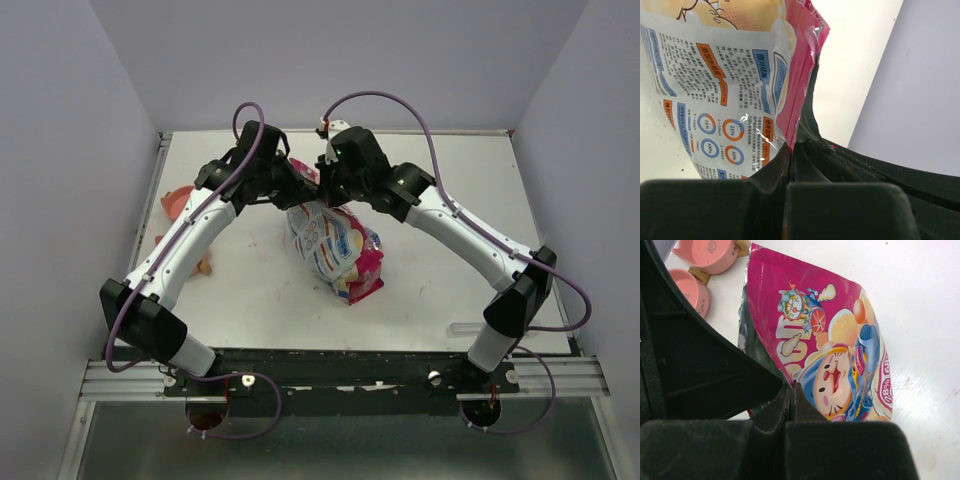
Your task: Serve the pet food
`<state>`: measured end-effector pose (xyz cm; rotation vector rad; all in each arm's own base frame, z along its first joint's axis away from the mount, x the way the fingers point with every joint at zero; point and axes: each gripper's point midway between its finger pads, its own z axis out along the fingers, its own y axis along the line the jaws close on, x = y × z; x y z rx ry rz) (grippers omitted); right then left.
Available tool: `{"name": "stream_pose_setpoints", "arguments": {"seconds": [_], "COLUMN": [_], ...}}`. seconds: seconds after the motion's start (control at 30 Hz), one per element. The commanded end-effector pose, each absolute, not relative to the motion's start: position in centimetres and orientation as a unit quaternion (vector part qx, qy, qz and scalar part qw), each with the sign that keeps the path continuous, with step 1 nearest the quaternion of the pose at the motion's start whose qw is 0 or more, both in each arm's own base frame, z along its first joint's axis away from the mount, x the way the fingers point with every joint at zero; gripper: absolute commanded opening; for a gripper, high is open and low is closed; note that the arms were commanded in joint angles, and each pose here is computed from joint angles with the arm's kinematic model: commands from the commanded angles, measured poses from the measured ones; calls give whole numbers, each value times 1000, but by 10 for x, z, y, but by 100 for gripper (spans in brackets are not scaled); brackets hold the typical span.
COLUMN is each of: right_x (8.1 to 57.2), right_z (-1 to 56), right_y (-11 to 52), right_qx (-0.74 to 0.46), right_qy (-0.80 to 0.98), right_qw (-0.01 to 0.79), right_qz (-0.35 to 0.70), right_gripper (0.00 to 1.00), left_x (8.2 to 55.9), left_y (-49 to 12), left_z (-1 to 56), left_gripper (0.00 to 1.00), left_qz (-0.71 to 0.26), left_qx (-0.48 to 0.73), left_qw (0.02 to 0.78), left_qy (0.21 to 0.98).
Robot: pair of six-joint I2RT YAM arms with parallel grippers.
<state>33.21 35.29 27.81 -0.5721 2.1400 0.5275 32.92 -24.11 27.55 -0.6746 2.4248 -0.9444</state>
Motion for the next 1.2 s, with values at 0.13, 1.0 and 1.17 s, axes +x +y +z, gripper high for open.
{"name": "stream_pose_setpoints", "arguments": {"seconds": [0.13,1.0,1.17], "right_x": [358,290,285], "right_z": [293,245,243], "right_y": [281,274,277], "right_qx": [-160,-188,-197], "right_qy": [863,918,916], "right_qw": [471,329,326], "right_qz": [83,113,126], "right_gripper": [1,35,38], "left_x": [310,279,278], "left_y": [-202,-232,-231], "left_z": [270,334,337], "left_gripper": [0,0,0], "left_qz": [-236,-374,-374], "left_qx": [-202,-105,-107], "left_qw": [251,243,248], "left_qy": [917,889,887]}}
